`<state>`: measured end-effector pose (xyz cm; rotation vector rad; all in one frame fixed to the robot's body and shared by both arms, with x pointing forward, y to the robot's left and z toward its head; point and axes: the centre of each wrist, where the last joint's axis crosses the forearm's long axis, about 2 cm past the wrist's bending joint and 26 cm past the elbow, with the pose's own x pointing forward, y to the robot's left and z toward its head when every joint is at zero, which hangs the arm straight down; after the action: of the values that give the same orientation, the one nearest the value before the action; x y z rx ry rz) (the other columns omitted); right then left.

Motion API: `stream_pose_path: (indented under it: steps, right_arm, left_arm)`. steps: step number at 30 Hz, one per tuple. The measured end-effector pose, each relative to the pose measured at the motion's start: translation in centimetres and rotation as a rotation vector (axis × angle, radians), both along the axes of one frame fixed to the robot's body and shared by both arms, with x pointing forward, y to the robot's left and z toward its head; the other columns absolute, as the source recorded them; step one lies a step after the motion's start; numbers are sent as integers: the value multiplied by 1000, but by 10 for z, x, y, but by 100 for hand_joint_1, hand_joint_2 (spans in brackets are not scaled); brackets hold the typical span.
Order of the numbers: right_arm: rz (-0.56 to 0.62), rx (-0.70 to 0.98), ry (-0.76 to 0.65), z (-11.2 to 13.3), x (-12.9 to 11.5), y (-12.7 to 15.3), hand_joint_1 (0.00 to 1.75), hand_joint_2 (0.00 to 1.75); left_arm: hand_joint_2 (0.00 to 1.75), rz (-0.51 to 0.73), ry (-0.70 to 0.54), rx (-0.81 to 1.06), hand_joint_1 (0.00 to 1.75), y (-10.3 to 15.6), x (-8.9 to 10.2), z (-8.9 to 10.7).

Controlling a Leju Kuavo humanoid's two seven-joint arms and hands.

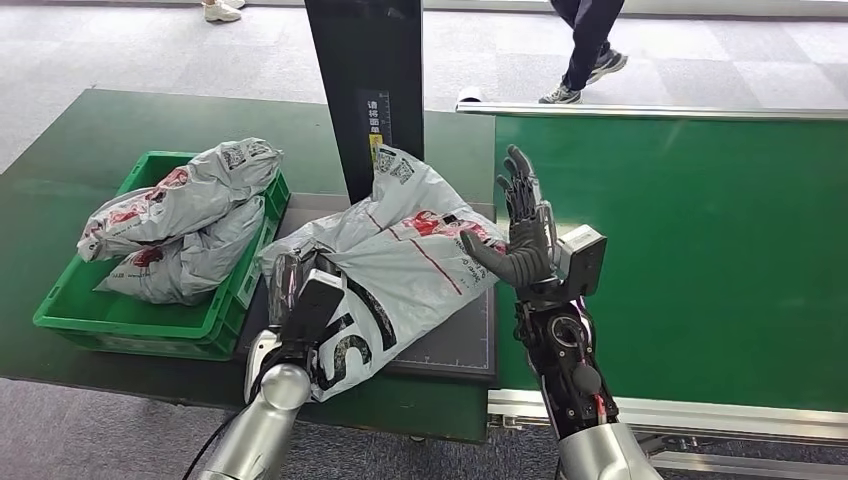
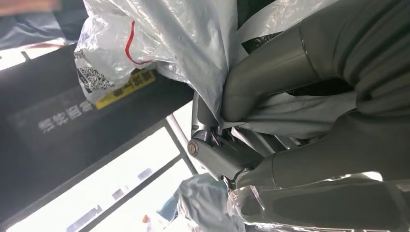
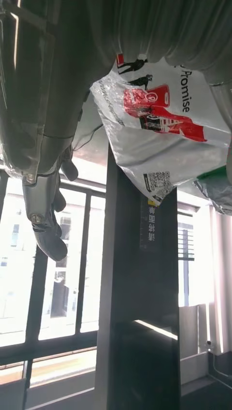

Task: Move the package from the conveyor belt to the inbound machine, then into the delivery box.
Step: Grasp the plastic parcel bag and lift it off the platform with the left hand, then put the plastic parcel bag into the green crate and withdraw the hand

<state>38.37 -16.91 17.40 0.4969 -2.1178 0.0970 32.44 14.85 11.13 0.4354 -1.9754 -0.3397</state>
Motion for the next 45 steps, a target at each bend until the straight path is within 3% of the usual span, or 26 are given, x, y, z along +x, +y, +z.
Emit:
stream_pose_path:
  steps: [12,19,25,33,39,45]
  right_arm:
    - [-3,11,-2,1,0,0,0,175]
    - [0,55,36,3,2,2,0,175]
    - [-11,11,169,-6,8,3,0,175]
    - [23,-96,206,-20,7,11,0,175]
    - [36,-134,218,-25,5,11,0,175]
    - [43,-148,222,-27,3,11,0,175]
  left_arm:
    - [175,38,-48,-32,175,6,-1,6]
    - [175,178,-255,-146,175,16,-2,16]
    - [175,251,-464,-179,175,30,-9,53]
    - [175,384,-746,112,175,63,-8,112]
    - [175,554,-805,274,175,103,7,140]
    - [175,636,-791,314,175,122,19,150]
